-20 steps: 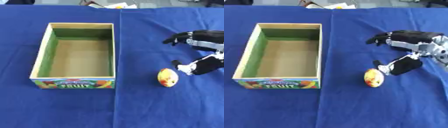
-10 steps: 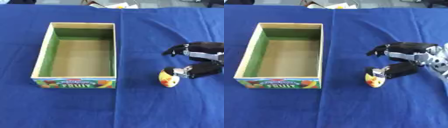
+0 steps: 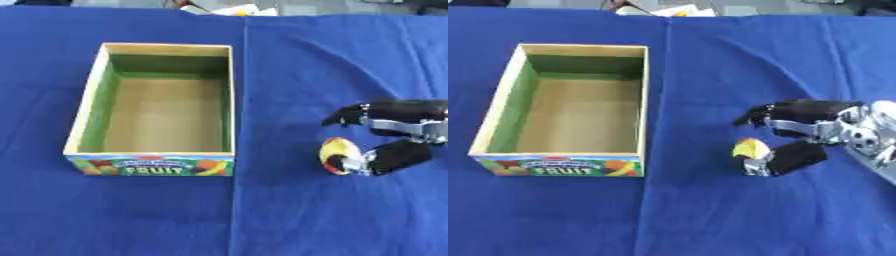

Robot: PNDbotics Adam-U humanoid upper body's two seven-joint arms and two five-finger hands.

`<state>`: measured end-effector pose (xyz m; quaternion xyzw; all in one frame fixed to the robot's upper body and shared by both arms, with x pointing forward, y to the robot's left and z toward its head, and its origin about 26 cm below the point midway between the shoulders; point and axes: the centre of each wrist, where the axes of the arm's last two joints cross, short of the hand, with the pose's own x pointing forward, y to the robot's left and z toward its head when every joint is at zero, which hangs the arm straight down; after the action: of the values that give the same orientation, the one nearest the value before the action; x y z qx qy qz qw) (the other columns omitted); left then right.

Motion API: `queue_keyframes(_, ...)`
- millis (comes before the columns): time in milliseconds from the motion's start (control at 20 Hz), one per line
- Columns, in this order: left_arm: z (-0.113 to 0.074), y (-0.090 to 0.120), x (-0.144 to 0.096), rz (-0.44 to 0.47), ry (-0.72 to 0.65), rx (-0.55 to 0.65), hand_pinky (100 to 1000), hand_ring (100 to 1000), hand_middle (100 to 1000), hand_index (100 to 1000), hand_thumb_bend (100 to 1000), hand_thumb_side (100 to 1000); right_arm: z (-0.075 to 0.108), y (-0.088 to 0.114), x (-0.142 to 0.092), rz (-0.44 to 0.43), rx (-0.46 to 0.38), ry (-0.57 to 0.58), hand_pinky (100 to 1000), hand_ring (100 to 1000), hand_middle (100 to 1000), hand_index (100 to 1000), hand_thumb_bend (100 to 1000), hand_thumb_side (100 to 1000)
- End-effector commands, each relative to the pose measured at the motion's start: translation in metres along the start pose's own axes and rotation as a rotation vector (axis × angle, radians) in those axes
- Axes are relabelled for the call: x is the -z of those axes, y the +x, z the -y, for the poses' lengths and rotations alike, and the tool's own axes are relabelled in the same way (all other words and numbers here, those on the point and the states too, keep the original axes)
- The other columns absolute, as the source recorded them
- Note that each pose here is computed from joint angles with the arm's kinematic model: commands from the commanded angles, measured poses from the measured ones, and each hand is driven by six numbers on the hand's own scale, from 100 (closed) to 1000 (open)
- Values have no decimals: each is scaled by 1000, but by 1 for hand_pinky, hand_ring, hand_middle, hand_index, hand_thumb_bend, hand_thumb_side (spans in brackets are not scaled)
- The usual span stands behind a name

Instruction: Pick up objects on the table and place them in the box.

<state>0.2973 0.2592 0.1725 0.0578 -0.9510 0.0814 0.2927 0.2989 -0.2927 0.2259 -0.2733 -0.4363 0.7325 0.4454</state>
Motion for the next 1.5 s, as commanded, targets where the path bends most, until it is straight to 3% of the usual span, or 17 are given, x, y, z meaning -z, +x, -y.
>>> queue_keyframes(50,1,5,5,27,-19,4,552,828,825,724,100,992,3,-5,1,-37,-41,5,911,890,929,1000,256,808)
queue_keyframes(550,1,5,4,24,-23,4,552,829,826,721,100,995,-8,-15,13,-89,-76,14,871,862,883,1000,280,787)
queue_keyframes(1100,1,5,4,23,-37,8,553,829,827,720,100,991,-12,-11,5,-95,-148,-14,860,851,812,969,287,797)
queue_keyframes(1500,1,5,4,22,-40,11,553,830,828,720,100,994,-6,-5,-6,-96,-173,-75,862,851,810,979,264,806)
